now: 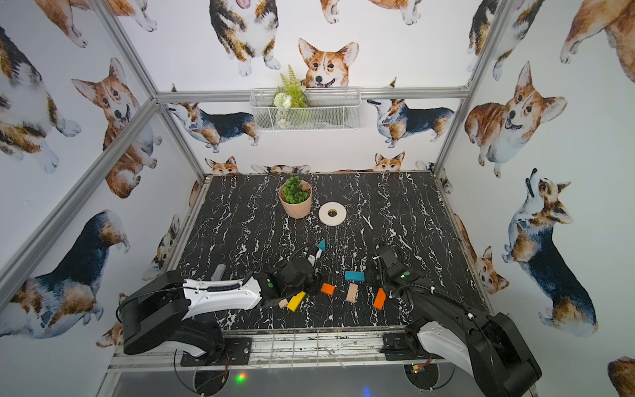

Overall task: Assemble a carrot with building blocks
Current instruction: Adjust the building block at the center of the board.

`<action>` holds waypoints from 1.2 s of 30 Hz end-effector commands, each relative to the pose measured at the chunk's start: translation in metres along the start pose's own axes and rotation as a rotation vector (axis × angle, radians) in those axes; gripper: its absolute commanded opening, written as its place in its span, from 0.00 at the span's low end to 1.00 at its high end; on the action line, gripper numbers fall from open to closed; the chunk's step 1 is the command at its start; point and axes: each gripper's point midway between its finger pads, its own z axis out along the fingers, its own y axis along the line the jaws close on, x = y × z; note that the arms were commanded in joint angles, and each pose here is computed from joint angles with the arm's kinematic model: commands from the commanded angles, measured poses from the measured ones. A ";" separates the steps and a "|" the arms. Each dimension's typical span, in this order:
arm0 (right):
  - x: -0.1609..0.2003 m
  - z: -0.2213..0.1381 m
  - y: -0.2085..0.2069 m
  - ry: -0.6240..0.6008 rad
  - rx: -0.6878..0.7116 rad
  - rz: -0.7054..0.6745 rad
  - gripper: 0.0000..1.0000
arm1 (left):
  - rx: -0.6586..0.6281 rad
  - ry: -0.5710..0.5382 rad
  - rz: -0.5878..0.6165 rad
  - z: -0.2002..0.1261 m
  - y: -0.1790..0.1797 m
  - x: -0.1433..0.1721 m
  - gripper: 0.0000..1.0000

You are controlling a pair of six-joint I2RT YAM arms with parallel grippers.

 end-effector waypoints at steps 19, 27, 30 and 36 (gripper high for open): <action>0.004 0.039 0.085 0.077 -0.201 -0.076 0.45 | -0.072 -0.065 -0.047 -0.011 0.024 0.007 0.64; -0.002 0.057 0.115 0.094 -0.257 -0.107 0.42 | -0.082 -0.130 -0.134 -0.044 0.057 0.010 0.67; 0.004 0.060 0.133 0.123 -0.225 -0.211 0.40 | -0.051 -0.145 -0.135 -0.055 0.057 0.013 0.66; -0.007 0.021 0.177 -0.062 -0.202 -0.414 0.44 | -0.055 -0.205 -0.140 -0.076 0.069 0.018 0.65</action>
